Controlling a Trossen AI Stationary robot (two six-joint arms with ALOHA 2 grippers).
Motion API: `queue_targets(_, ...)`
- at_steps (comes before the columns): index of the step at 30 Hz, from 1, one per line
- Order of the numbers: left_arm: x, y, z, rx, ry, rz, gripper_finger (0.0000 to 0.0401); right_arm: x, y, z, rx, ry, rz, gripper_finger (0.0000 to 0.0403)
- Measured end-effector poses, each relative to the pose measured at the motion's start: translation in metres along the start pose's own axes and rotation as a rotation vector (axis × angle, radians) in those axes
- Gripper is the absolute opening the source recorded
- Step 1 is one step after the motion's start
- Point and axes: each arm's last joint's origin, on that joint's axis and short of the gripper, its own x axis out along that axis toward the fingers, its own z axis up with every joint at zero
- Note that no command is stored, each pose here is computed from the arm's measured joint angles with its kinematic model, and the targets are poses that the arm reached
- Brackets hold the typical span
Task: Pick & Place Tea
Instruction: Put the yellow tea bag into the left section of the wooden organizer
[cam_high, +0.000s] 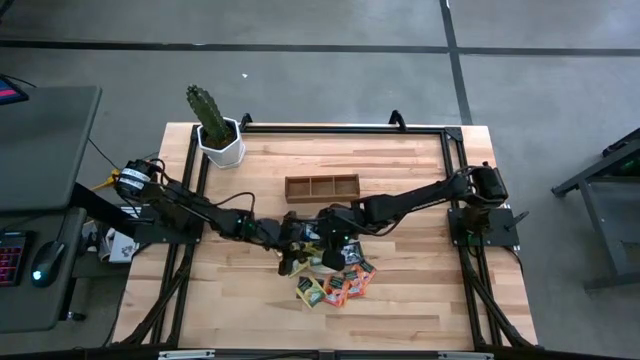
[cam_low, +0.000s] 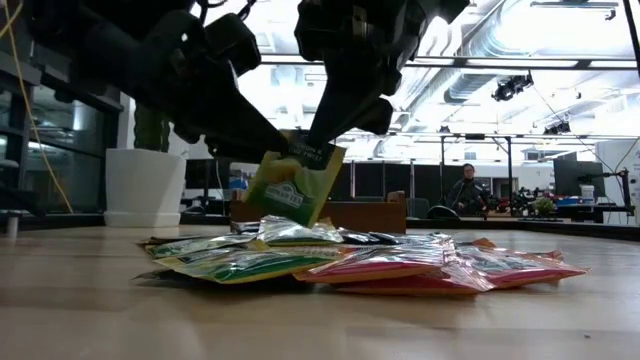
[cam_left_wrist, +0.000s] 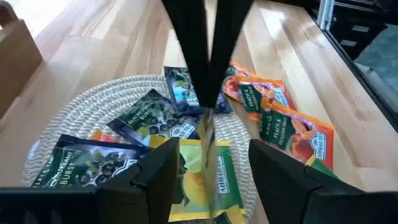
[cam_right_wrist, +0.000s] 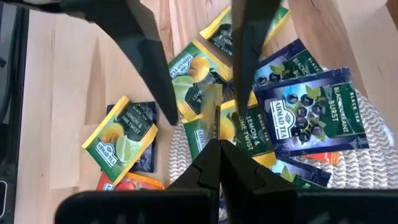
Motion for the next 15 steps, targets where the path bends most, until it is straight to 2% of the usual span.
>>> queue_targets(3,0.0005,0.0036,0.0013,-0.007,0.002,-0.019,0.0179,-0.0004,0.0003,0.0006,0.000,-0.006,0.001,0.0000)
queue_targets(5,0.0006,0.0042,0.0024,-0.010,-0.004,-0.032,0.0155,-0.0006,0.0003,0.0008,0.000,-0.008,0.002,0.0000)
queue_targets(11,0.0006,0.0044,0.0034,-0.008,-0.011,-0.041,0.0022,-0.0006,0.0001,0.0008,-0.002,-0.011,-0.006,0.0000)
queue_targets(15,0.0006,0.0039,0.0033,-0.002,-0.007,-0.057,0.0005,-0.0006,0.0003,0.0008,-0.003,-0.012,-0.009,0.0000)
